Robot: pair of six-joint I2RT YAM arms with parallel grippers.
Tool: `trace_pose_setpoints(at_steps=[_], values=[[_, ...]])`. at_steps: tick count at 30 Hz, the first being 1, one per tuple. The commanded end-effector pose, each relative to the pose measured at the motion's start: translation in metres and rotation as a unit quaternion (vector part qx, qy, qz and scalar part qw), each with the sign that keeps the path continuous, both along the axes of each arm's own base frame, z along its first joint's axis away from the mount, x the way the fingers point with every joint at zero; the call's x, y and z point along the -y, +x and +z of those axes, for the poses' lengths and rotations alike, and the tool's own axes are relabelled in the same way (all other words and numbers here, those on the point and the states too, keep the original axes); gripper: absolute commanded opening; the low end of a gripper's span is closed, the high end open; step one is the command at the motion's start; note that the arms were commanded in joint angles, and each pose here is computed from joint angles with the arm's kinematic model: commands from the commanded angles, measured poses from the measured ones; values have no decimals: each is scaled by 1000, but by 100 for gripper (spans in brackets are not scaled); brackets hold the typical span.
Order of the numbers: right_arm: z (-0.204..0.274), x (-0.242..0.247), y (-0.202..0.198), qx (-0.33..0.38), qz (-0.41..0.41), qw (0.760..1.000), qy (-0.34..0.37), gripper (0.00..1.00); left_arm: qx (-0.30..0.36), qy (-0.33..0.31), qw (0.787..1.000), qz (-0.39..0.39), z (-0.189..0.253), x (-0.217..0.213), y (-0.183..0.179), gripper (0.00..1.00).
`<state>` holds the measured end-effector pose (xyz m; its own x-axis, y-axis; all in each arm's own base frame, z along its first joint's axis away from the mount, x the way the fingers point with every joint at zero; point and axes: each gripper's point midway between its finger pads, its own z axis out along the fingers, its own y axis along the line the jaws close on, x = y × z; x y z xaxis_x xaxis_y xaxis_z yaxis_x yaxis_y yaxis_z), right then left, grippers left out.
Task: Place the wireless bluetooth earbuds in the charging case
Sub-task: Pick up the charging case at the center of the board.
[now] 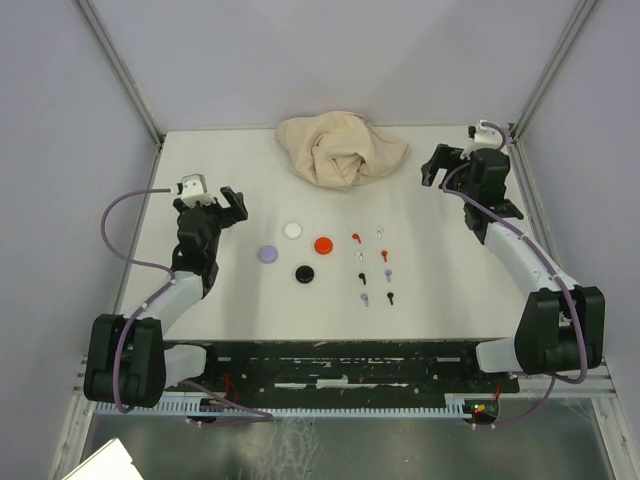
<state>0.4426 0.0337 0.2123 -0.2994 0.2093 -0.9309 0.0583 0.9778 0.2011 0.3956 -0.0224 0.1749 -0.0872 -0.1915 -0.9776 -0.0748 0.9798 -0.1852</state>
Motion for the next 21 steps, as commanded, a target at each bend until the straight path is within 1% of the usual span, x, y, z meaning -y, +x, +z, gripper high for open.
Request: trace_pose_setpoints(at_steps=[1, 2, 3, 6, 8, 10, 14, 17, 20, 21], values=[[13, -80, -16, -49, 188, 974, 119, 99, -11, -125, 992, -32, 16, 25, -1, 99], [14, -89, -15, -59, 201, 969, 131, 99, -16, -129, 990, -49, 20, 32, 1, 99], [15, -97, -15, -67, 212, 967, 121, 99, -23, -134, 989, -63, 20, 38, 1, 99], [3, -131, -22, -96, 232, 968, 24, 99, -36, -141, 985, -93, 17, 50, -1, 100], [-12, -156, -30, -126, 255, 958, -24, 99, -43, -146, 986, -73, 9, 45, -3, 99], [-23, -183, -36, -145, 277, 949, -50, 99, -45, -150, 986, -50, 4, 38, -3, 99], [-40, -238, -50, -155, 319, 931, -88, 99, -74, -148, 986, -27, -11, 33, 2, 99], [-58, -281, -70, -163, 353, 913, -121, 100, -108, -150, 982, -20, -27, 33, 5, 99], [-76, -316, -85, -165, 372, 898, -165, 100, -125, -157, 980, -17, -36, 35, 6, 99], [-79, -325, -87, -162, 374, 897, -171, 100, -128, -157, 979, -17, -38, 34, 5, 100]])
